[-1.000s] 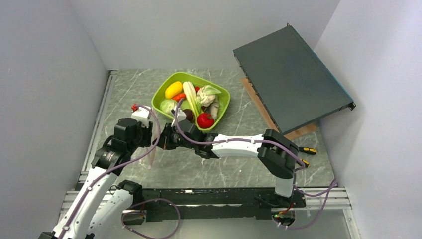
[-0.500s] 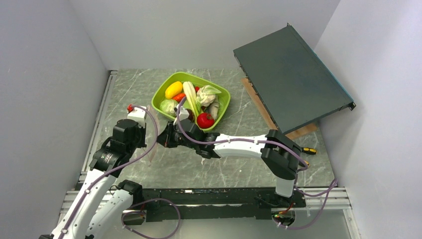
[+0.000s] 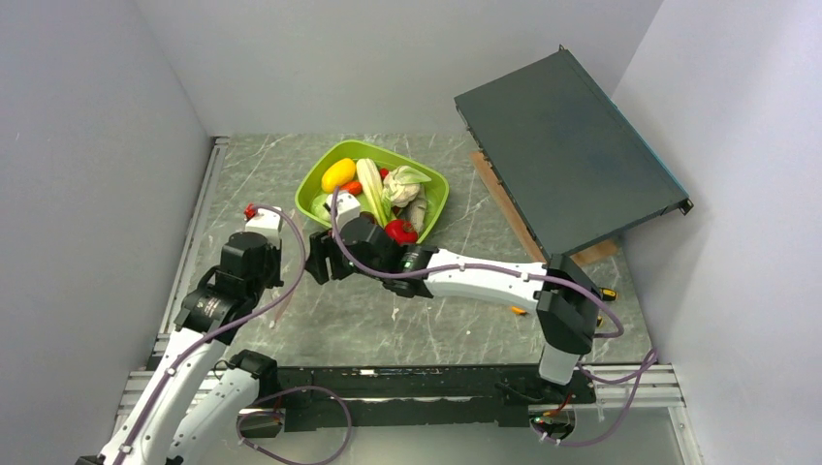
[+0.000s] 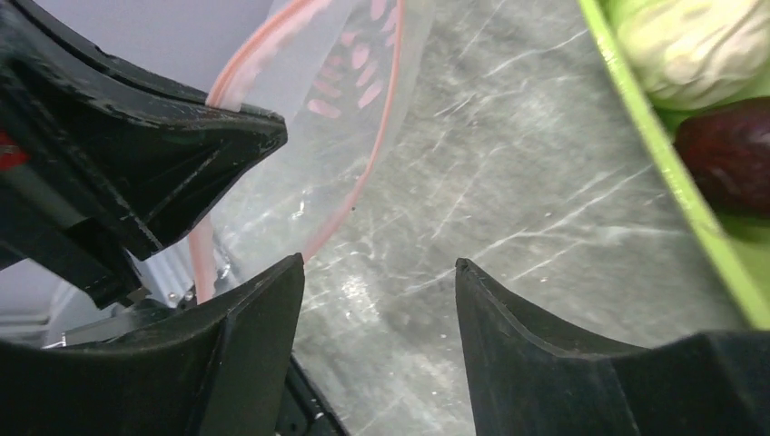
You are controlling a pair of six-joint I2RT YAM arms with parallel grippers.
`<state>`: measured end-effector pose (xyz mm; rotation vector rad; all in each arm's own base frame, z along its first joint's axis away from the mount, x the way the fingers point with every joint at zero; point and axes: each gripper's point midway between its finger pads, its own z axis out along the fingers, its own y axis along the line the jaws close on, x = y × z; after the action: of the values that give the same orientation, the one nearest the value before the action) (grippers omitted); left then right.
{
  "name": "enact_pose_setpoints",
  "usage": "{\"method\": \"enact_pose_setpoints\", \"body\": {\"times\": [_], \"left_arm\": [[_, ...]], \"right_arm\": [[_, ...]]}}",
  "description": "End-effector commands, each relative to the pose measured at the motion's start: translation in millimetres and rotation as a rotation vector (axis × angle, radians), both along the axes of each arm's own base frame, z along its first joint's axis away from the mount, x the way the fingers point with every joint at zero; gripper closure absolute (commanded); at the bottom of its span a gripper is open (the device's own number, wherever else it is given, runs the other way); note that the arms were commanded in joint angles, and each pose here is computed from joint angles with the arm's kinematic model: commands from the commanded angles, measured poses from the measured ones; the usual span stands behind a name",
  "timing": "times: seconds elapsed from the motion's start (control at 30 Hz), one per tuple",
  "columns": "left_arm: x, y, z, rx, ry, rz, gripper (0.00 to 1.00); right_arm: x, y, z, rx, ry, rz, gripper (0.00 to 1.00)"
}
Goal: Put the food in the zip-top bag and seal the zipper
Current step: Open the zipper of the food storage bag at the center of the board, then pick up the fake vegetable from the bin.
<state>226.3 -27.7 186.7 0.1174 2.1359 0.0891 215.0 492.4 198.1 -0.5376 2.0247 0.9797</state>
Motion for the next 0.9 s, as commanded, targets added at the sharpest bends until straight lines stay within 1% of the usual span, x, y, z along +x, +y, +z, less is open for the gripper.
{"method": "enact_pose_setpoints", "body": {"times": [0.0, 0.07, 0.17, 0.23, 0.27, 0.3, 0.37, 0.47, 0.57, 0.63, 0.7, 0.77, 0.87], "left_arm": [[4.5, 8.8, 13.4, 0.004, -0.032, 0.073, 1.0], [4.5, 10.5, 12.5, 0.01, -0.028, 0.082, 1.0], [3.7, 11.0, 12.3, 0.006, -0.028, 0.087, 1.0], [4.6, 10.1, 12.1, 0.006, -0.033, 0.082, 1.0], [5.1, 10.1, 12.3, 0.007, -0.034, 0.082, 1.0], [5.0, 10.0, 11.8, 0.009, -0.03, 0.081, 1.0], [4.8, 10.1, 11.1, 0.01, -0.024, 0.082, 1.0], [5.5, 10.2, 11.1, 0.012, -0.025, 0.083, 1.0], [5.4, 11.4, 11.8, 0.015, -0.024, 0.088, 1.0], [4.9, 11.4, 12.4, 0.013, -0.029, 0.089, 1.0], [4.9, 12.3, 13.1, 0.013, -0.035, 0.093, 1.0], [5.1, 13.4, 13.4, 0.017, -0.038, 0.097, 1.0], [5.0, 13.8, 12.4, 0.02, -0.033, 0.1, 1.0]], "right_arm": [[21.4, -22.0, 52.9, -0.049, -0.166, -0.066, 0.34], [28.9, -29.6, 56.4, -0.078, -0.2, -0.101, 0.32], [44.9, -44.3, 55.6, -0.144, -0.238, -0.168, 0.24], [57.2, -56.6, 52.2, -0.203, -0.247, -0.224, 0.12], [64.0, -64.9, 50.4, -0.236, -0.257, -0.258, 0.02], [69.2, -72.1, 49.2, -0.259, -0.267, -0.29, 0.0], [80.3, -87.0, 43.2, -0.3, -0.274, -0.346, 0.0], [96.9, -106.5, 36.1, -0.316, -0.238, -0.396, 0.0], [112.0, -111.3, 25.5, -0.273, -0.189, -0.341, 0.03], [128.4, -113.2, 19.8, -0.248, -0.155, -0.327, 0.07], [148.6, -114.7, 15.2, -0.244, -0.135, -0.336, 0.16], [165.6, -110.1, 4.1, -0.277, -0.136, -0.347, 0.23], [188.6, -101.9, -8.7, -0.34, -0.164, -0.378, 0.28]]}}
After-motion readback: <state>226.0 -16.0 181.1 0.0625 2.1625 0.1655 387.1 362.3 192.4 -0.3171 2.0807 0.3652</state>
